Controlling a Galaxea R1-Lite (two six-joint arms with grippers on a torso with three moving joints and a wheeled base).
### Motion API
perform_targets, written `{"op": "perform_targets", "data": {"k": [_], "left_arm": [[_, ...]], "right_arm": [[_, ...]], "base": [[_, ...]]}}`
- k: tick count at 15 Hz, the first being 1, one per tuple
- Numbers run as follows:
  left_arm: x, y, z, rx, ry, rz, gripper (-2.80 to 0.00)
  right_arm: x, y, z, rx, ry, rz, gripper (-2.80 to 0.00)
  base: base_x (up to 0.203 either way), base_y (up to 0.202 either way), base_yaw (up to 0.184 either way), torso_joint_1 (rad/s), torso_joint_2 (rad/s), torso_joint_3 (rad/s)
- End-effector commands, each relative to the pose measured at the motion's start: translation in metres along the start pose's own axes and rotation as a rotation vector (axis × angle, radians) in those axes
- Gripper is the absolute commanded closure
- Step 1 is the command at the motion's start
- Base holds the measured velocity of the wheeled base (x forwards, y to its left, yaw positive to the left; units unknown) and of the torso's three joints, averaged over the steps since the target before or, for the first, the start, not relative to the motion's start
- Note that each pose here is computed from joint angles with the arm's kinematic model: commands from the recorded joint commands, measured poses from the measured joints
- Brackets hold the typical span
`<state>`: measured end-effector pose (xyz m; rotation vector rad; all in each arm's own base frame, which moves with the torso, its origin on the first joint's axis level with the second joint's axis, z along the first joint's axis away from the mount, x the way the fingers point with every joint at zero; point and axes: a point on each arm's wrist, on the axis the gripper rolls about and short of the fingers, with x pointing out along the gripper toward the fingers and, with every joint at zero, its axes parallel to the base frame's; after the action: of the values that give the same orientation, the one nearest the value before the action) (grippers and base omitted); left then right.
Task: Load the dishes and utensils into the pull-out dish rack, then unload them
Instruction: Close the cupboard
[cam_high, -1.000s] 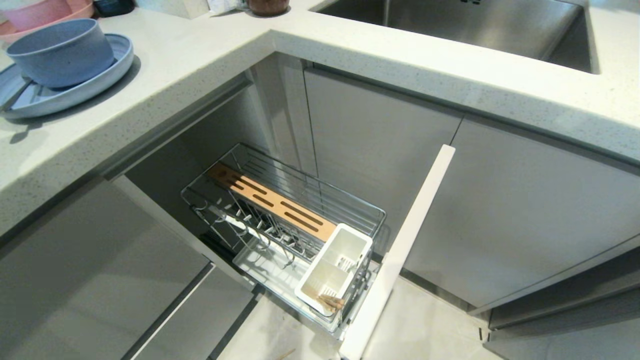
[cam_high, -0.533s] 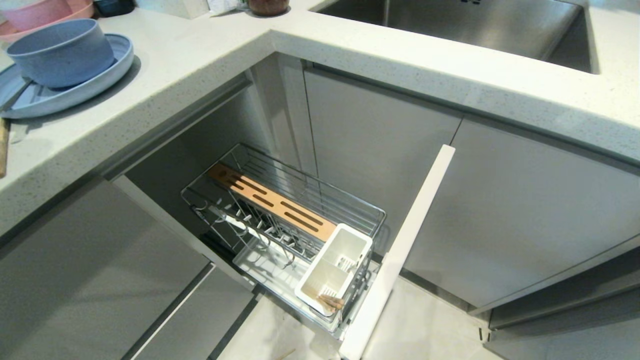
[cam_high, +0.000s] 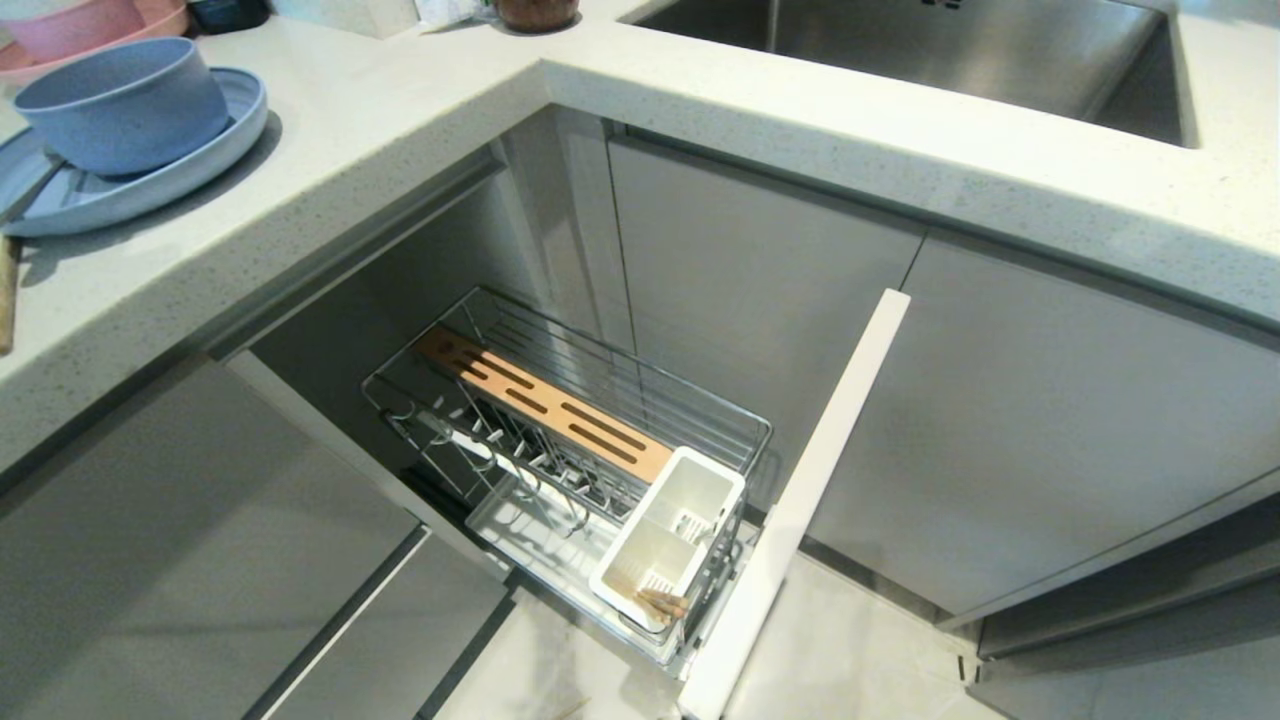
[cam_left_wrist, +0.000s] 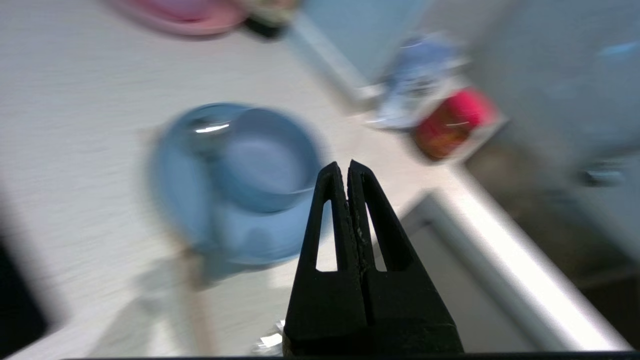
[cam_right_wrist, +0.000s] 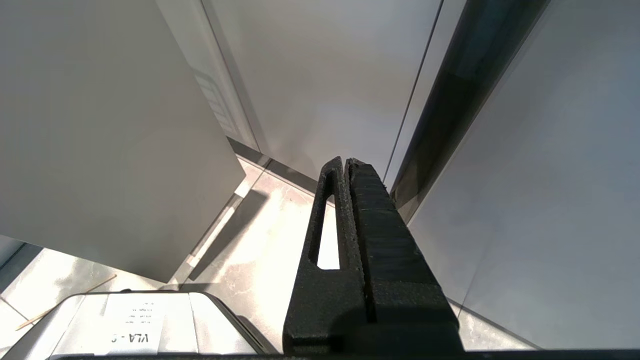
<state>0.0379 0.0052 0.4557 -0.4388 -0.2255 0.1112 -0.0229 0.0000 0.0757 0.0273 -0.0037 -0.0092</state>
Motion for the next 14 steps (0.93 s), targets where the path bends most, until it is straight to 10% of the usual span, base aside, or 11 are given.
{"op": "perform_targets", "data": {"k": [1,6,14], "left_arm": [[0.013,-0.011,-0.002,-0.144,0.079,-0.202,0.0],[0.053,-0.049,-0.05,-0.318,0.525,-0.573,0.0],[0.049,-0.131,-0.167,-0.183,1.101,-0.774,0.0]], "right_arm": [[0.0,0.0,0.0,0.0,-0.003,0.0,0.0],[0.0,0.0,0.0,0.0,-0.003,0.0,0.0],[0.0,0.0,0.0,0.0,-0.003,0.0,0.0]], "base": [[0.0,0.0,0.0,0.0,0.0,0.0],[0.0,0.0,0.0,0.0,0.0,0.0],[0.0,0.0,0.0,0.0,0.0,0.0]]}}
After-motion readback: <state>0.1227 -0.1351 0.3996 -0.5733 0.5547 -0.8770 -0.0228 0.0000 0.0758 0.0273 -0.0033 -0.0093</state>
